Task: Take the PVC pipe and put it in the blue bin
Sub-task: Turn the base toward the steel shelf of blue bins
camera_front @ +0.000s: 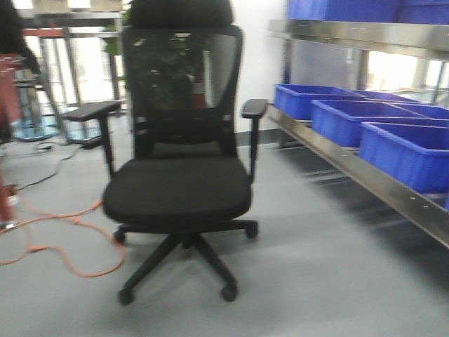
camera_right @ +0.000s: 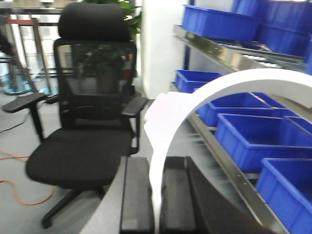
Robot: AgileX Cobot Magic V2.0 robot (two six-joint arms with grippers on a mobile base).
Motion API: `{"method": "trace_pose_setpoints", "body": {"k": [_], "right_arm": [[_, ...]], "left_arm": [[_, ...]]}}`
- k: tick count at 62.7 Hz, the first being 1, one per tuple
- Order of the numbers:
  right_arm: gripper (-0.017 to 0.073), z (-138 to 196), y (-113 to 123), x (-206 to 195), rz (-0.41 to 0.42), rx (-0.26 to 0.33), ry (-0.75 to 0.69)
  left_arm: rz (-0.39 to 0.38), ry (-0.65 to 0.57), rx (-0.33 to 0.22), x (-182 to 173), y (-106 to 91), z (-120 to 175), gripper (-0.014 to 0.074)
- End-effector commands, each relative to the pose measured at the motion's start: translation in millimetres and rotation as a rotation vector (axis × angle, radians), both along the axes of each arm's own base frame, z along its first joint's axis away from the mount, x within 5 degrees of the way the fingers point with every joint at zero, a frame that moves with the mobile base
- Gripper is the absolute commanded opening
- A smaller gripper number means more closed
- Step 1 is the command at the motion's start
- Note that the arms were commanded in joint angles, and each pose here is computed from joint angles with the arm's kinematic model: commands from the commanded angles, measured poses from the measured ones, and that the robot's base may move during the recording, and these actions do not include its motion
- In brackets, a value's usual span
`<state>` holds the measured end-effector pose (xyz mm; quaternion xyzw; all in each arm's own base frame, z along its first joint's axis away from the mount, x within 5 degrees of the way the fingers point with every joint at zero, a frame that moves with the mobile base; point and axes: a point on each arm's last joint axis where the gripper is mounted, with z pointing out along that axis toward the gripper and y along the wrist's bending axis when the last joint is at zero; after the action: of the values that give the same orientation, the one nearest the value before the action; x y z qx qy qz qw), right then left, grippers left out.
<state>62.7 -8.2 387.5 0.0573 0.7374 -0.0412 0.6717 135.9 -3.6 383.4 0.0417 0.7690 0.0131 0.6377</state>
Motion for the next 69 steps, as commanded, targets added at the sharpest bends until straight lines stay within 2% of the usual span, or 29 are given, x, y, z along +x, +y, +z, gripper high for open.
{"method": "trace_pose_setpoints", "body": {"k": [1, 69], "right_arm": [[-0.0162, 2.7, 0.1, -1.1, -0.001, -0.009, -0.032], [-0.0162, 2.7, 0.1, -1.1, -0.001, -0.009, -0.032]], "left_arm": [[-0.004, -0.04, -0.009, -1.0, -0.7, 4.5, -0.0111], [-0.004, -0.04, -0.009, -1.0, -0.7, 4.5, -0.0111]]}}
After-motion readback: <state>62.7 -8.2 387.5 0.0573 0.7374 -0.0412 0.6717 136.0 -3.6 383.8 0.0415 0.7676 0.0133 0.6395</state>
